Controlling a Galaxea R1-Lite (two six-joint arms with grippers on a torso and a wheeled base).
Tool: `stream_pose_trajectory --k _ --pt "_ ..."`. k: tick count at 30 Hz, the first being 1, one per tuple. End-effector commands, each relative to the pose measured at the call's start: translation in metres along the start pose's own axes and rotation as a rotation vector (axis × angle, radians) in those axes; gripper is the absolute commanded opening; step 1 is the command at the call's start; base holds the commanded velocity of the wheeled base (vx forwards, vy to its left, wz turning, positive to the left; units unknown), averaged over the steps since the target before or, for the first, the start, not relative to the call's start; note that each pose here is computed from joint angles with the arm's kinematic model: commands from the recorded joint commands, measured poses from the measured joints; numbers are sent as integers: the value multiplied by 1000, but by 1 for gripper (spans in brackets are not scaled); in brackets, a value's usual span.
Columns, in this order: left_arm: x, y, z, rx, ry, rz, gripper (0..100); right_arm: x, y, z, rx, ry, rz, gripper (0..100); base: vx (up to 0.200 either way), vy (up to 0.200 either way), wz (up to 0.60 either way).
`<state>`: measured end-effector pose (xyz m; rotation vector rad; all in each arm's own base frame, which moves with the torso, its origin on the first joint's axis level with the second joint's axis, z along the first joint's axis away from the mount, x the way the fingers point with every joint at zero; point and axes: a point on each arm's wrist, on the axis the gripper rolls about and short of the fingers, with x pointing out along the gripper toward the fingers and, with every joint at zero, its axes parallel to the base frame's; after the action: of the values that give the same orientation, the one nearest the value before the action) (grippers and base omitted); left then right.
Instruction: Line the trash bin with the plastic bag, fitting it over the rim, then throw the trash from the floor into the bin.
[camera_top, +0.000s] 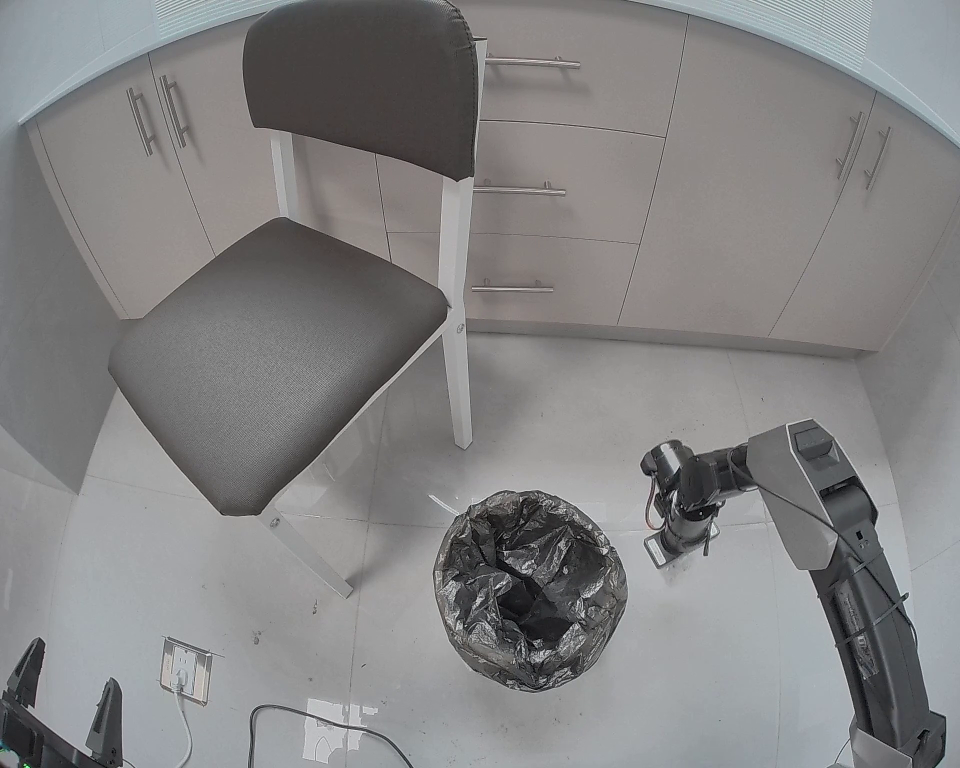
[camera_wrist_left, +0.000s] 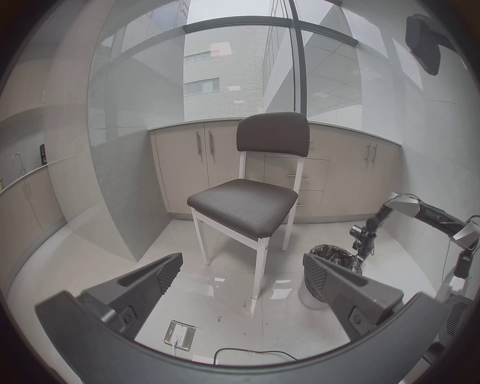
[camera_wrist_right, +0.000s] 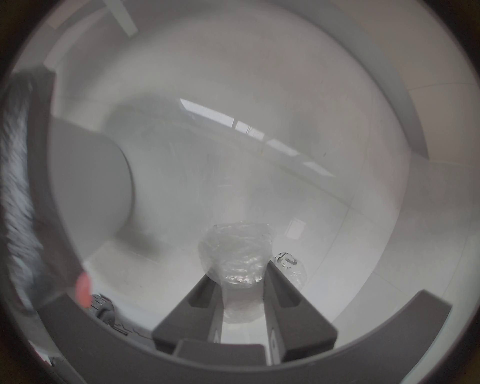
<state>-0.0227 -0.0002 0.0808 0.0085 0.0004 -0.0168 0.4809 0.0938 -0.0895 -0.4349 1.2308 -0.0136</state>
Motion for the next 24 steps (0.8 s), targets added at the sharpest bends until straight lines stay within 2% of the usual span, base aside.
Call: stream_pose_trajectory --k 1,5,9,15,16,17,19,20,22,24 --pt "0 0 -5 1 1 0 100 -84 -16 32 29 -172 -11 0 0 0 0" --pt "0 0 -5 1 1 0 100 -139 -17 44 42 -276 -6 0 0 0 0" --pt "0 0 -5 1 1 0 100 -186 -1 47 8 -349 20 0 0 0 0" --pt "0 0 -5 -1 1 0 100 -243 50 44 -108 -446 77 0 0 0 0" --pt "0 0 -5 -1 1 0 100 -243 50 44 -108 -446 77 0 0 0 0" --pt "0 0 -5 1 1 0 100 -255 70 40 -148 -469 97 0 0 0 0" --pt "0 0 -5 1 1 0 100 -263 88 36 -199 -483 111 0 0 0 0" --pt "0 0 -5 1 1 0 100 -263 88 36 -199 -483 111 0 0 0 0" --pt "0 0 -5 -1 1 0 100 -274 119 28 -301 -502 131 0 0 0 0" --pt "0 0 -5 -1 1 0 100 -276 128 25 -320 -506 134 0 0 0 0"
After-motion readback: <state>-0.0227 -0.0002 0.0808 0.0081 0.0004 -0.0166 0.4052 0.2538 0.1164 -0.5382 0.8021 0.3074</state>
